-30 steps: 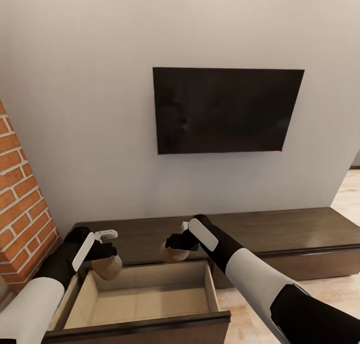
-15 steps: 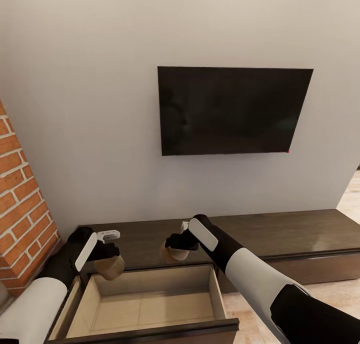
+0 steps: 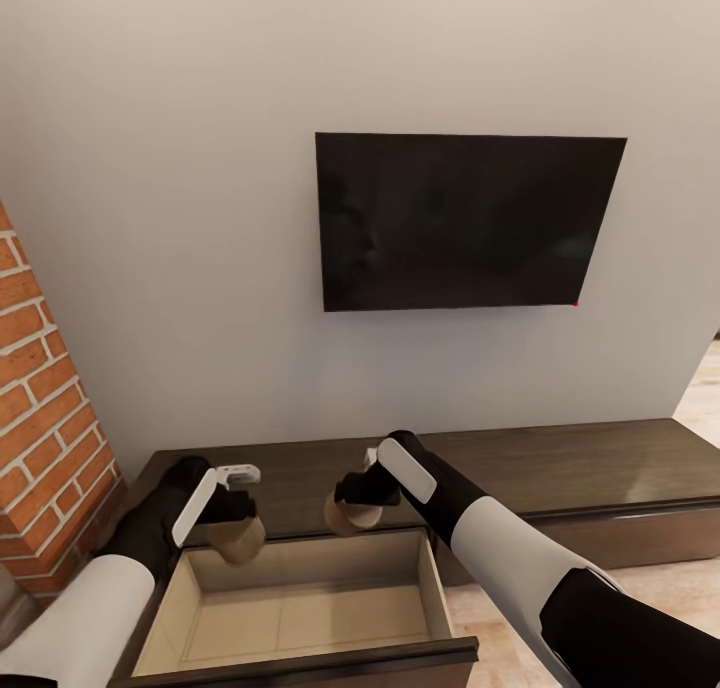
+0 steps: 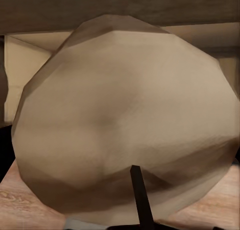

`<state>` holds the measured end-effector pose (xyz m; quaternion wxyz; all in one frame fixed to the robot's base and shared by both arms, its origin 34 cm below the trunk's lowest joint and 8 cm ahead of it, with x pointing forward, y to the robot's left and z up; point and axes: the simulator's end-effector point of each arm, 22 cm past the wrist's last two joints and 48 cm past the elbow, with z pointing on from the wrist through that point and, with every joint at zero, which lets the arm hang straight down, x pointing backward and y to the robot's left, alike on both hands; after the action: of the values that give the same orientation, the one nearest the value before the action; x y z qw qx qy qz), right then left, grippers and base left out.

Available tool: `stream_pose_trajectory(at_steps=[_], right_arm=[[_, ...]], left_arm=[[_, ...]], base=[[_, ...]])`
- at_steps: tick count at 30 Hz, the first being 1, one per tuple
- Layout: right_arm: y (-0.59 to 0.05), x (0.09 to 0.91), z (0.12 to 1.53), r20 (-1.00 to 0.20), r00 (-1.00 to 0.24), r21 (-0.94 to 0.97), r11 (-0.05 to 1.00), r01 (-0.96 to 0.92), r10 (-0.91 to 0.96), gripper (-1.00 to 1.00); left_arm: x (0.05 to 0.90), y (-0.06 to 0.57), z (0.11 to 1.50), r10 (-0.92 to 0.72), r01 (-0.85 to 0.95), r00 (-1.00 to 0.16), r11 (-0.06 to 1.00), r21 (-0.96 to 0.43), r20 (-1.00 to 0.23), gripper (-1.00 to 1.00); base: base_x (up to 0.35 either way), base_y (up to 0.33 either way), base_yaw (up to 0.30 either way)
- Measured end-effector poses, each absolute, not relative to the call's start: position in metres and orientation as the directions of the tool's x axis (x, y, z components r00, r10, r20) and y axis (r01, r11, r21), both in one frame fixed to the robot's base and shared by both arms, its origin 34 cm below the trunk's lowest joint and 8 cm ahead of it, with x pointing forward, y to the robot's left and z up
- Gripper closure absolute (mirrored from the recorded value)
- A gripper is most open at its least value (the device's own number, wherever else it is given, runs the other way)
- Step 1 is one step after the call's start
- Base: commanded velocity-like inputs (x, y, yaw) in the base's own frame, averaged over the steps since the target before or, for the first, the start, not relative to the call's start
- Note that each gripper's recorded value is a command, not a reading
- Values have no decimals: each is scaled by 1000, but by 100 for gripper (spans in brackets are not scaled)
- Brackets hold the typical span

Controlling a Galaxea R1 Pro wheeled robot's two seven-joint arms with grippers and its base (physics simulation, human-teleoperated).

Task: Place each of the two pumpkins and all three candles from the living room inside a cabinet in the living room (use any cabinet), then make sure every cabinet is closed, and position the cauldron so it is next to a table in the living room.

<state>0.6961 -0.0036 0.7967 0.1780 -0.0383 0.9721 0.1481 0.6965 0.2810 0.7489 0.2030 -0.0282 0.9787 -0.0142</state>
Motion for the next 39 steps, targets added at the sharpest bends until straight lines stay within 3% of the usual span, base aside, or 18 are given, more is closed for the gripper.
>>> stream_pose_trajectory(at_steps=[30,39], right_arm=[[-12,688,758,-321,-947,260,960,-107,-19,100],[-37,684,728,-296,-955,173,983,-69,-15,100]], left_arm=[[690,251,715,-26,-10,-926,999,-43,-377,100],[678,246,684,-26,-20,-942,1000,-19,-334,100]], base=[[0,0,0],[0,0,0]])
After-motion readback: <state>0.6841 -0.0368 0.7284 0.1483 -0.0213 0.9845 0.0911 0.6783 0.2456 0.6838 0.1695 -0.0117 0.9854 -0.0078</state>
